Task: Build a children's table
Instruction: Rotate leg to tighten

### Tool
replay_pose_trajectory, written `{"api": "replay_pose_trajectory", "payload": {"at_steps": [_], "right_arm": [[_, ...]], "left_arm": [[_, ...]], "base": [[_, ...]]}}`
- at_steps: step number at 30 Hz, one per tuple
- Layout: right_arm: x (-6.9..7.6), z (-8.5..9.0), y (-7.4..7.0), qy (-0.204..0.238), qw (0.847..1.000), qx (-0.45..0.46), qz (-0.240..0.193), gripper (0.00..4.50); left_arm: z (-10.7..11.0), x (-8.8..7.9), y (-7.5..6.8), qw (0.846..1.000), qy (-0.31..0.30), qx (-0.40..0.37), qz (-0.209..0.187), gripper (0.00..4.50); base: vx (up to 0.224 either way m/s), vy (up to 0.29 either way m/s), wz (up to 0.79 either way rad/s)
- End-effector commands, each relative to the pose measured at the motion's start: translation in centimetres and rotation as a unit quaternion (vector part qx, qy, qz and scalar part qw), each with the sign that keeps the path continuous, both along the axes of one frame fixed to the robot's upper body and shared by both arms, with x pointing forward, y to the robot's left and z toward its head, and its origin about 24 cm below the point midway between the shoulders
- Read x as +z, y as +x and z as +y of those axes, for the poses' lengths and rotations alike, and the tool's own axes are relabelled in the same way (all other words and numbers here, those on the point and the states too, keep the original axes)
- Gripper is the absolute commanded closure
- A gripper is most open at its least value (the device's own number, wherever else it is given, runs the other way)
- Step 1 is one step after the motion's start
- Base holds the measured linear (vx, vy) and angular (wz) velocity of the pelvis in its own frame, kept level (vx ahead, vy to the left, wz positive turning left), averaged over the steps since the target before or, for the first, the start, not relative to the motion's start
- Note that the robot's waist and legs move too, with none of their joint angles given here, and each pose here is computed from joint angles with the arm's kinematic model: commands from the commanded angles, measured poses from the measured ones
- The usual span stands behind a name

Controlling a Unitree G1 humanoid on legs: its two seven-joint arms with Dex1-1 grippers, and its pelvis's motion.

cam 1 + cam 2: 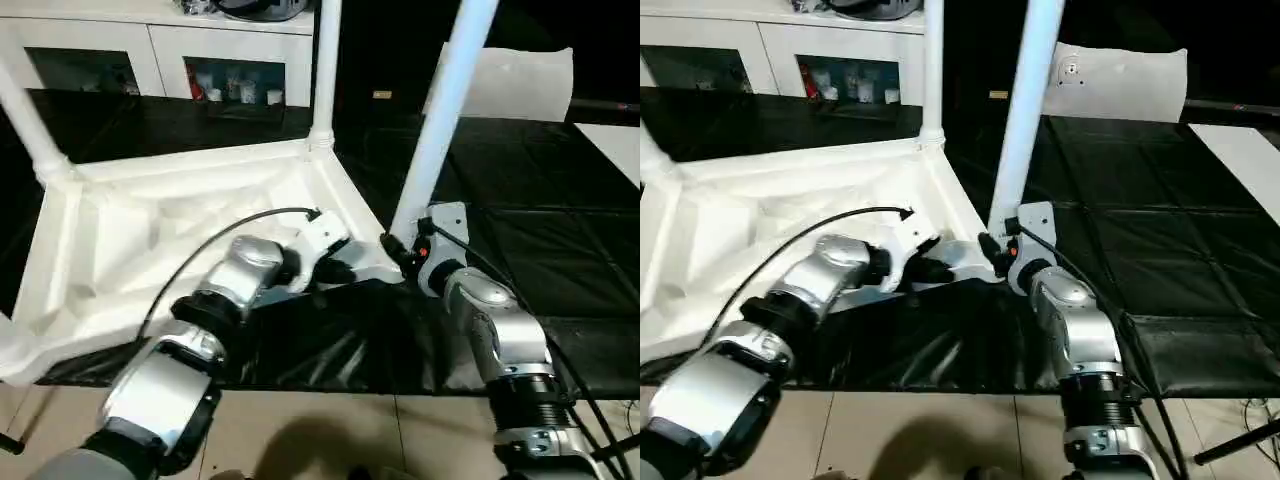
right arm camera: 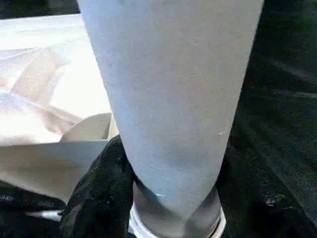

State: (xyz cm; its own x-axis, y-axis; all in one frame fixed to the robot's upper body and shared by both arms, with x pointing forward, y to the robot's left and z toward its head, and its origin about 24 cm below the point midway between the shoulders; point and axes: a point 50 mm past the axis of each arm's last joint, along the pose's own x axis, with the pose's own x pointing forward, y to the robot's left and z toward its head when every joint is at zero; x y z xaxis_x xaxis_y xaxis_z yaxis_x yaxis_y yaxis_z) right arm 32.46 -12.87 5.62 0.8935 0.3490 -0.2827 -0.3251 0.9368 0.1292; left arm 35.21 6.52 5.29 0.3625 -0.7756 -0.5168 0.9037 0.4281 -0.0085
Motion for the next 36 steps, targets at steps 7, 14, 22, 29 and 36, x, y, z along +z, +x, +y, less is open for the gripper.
{"api": "replay_pose_trajectory", "payload": {"at_steps": [7,14,22,29,36], "right_arm": [[0.0,4.7,-1.7,0.052,0.990,0.134,-0.007,1.26],[0.5,1.2,-2.3,0.010,0.975,0.218,-0.039,0.44],[1.1,-2.1,-3.3,-0.034,0.944,0.326,-0.048,0.31],[1.4,-3.2,-4.4,-0.034,0.892,0.450,-0.029,0.66],[1.6,-3.4,-4.6,-0.033,0.863,0.504,-0.013,1.19]], "left_arm": [[-1.6,2.3,0.0,0.996,-0.064,-0.024,-0.066,4.50],[0.9,1.7,-0.7,0.994,-0.040,-0.084,-0.058,4.50],[3.2,1.6,-1.7,0.980,-0.010,-0.194,-0.042,4.50],[4.5,1.9,-2.7,0.953,0.010,-0.302,-0.009,4.50],[4.9,2.1,-3.0,0.935,0.029,-0.352,0.005,4.50]], "base": [[0.000,0.000,0.00],[0.000,0.000,0.00],[0.000,0.000,0.00],[0.000,0.000,0.00],[0.000,0.000,0.00]]}}
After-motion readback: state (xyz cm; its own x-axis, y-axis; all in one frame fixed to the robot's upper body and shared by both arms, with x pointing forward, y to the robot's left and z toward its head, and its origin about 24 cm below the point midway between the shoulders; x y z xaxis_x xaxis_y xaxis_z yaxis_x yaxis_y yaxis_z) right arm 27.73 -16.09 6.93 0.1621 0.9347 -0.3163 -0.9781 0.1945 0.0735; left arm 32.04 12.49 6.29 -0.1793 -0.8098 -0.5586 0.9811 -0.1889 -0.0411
